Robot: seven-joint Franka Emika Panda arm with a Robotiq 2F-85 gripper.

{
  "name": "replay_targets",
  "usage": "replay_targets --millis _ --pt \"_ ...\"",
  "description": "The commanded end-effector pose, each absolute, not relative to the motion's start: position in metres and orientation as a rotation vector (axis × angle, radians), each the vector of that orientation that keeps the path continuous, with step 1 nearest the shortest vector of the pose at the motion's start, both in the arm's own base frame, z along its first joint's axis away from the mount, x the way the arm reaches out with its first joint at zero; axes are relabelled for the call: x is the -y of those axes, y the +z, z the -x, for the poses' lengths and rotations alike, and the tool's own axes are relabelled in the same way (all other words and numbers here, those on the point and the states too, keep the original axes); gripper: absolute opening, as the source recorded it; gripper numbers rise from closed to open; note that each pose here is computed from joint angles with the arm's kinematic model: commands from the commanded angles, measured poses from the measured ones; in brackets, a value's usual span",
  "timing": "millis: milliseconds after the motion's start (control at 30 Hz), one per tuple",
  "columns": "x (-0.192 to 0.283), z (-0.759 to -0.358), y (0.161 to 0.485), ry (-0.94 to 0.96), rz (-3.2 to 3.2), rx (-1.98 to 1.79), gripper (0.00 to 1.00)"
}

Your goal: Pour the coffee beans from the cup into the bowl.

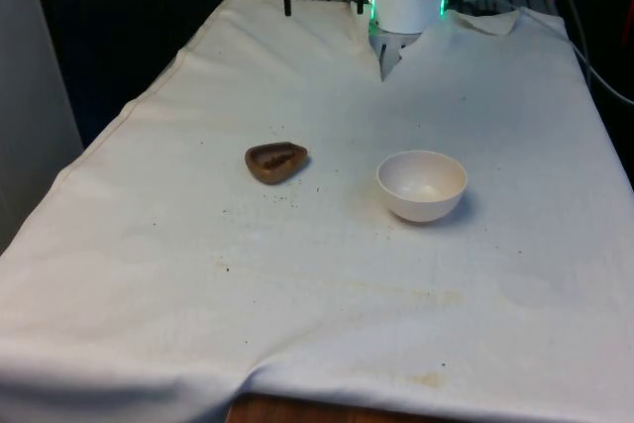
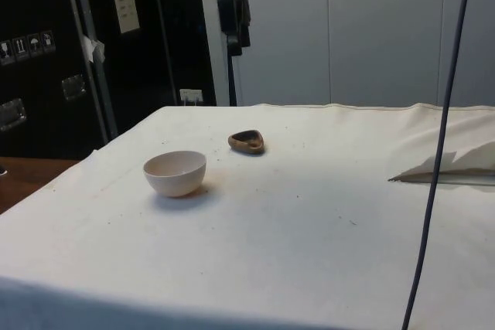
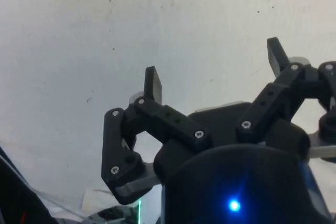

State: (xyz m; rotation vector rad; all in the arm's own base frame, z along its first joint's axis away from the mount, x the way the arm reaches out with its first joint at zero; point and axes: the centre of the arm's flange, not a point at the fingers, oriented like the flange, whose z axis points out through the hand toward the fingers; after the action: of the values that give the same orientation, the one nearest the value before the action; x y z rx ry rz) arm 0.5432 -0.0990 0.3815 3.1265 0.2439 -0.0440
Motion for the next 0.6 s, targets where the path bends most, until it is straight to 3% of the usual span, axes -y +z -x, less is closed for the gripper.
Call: replay_targets --millis 0,567 --pt "0.102 -0.542 0.380 -0.013 -3.122 -0.255 1.00" --pt "0.135 -0.532 0.340 0.072 -3.090 -0.324 1.00"
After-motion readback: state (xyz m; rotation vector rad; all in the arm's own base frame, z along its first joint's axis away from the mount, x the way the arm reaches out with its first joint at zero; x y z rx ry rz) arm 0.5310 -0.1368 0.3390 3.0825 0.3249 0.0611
